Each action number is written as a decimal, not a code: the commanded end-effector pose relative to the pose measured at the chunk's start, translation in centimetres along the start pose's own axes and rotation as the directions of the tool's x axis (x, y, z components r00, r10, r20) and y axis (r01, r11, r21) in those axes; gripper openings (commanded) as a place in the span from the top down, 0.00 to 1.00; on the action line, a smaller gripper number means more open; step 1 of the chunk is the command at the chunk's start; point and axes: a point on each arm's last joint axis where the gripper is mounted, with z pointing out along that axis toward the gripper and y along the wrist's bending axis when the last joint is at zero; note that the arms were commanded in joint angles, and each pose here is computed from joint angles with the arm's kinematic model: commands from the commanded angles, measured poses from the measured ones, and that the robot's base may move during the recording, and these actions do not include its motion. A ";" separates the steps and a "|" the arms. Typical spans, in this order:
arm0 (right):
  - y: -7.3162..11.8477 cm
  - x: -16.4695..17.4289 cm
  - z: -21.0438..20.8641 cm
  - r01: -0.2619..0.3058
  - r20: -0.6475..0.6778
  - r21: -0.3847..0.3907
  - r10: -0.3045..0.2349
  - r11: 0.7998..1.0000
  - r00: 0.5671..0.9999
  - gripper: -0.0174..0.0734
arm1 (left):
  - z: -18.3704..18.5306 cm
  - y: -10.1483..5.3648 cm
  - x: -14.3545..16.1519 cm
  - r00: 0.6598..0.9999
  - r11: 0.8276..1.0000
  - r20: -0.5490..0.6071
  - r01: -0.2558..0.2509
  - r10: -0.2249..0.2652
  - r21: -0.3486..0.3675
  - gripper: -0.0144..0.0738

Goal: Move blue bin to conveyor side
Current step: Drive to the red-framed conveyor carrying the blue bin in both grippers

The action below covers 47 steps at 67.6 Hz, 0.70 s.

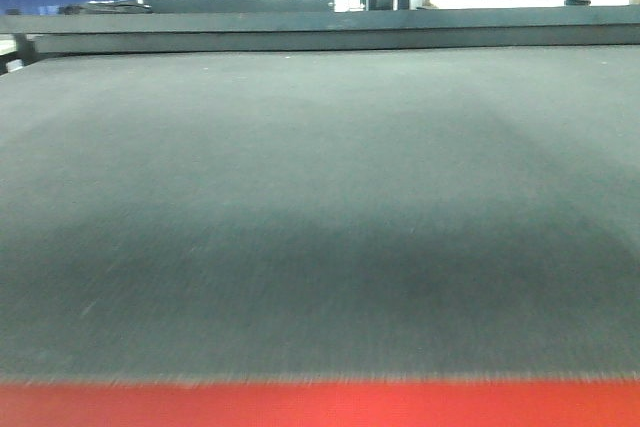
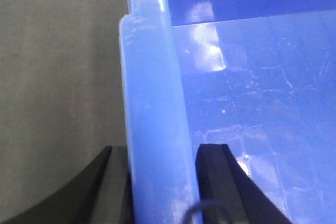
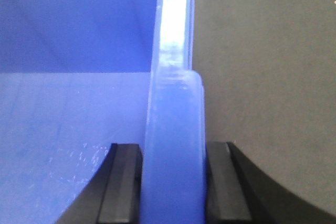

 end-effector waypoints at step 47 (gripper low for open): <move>0.4 -1.8 -1.5 0.009 0.214 -0.072 0.007 0.997 0.977 0.90 | -1.3 -0.8 -0.7 0.994 0.998 0.111 -0.004 -0.003 0.068 0.85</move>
